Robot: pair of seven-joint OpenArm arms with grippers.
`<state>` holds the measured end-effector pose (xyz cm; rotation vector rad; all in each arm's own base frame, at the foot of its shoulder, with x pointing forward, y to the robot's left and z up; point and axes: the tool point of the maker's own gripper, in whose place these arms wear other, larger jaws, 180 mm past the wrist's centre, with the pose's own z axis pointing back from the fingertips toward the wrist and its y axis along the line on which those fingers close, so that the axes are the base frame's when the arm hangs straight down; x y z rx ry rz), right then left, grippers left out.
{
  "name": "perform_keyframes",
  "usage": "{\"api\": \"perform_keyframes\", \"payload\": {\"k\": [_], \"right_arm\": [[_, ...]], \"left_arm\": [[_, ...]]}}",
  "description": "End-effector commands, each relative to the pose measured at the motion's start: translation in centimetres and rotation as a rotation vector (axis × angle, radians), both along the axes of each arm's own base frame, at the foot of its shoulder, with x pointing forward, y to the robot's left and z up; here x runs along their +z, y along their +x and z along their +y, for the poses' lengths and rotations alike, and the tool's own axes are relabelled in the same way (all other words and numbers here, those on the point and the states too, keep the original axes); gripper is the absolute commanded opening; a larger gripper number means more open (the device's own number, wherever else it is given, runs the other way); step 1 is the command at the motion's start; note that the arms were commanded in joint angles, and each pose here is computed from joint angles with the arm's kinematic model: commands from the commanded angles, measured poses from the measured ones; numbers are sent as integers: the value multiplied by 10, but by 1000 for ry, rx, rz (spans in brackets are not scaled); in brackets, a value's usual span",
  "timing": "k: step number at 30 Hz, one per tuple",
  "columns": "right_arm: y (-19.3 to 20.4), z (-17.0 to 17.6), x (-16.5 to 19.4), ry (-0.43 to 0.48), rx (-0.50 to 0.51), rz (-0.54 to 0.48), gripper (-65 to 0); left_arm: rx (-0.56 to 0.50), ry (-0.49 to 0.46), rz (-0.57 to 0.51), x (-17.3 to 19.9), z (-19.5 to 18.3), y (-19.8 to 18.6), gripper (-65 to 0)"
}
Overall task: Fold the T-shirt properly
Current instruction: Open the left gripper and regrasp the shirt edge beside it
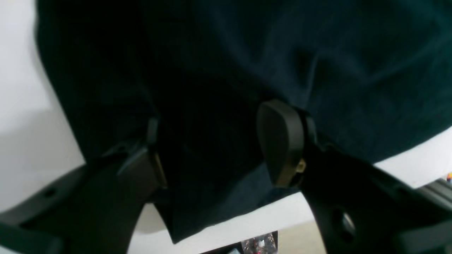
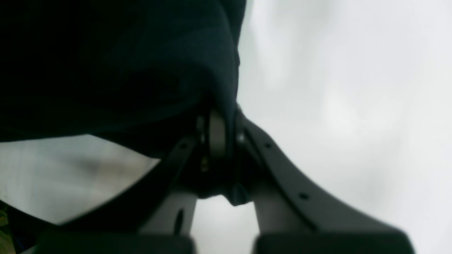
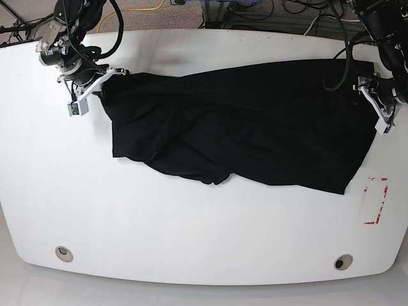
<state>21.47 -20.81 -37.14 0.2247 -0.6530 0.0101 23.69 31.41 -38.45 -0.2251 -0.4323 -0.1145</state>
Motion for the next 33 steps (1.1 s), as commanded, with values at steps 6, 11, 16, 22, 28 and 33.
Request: {"api": "perform_keyframes", "payload": {"k": [6, 11, 16, 22, 28, 33], "right_arm": [[8, -2, 10, -8, 1, -44, -650], [7, -2, 10, -5, 0, -44, -650], [6, -2, 9, -5, 0, -41, -650], [7, -2, 10, -5, 0, -44, -650], [8, -2, 10, -5, 0, -45, -650], [8, -2, 10, -6, 3, -46, -650]], "left_arm": [[-14, -63, -115, 25, -6, 19, -304], [-31, -35, -135, 38, 4, 19, -306], [-34, -31, -124, 36, 5, 15, -306], [-22, 7, -101, 33, 14, 12, -306], [27, 93, -108, 44, 43, 13, -301], [60, 75, -87, 36, 50, 15, -301]]}}
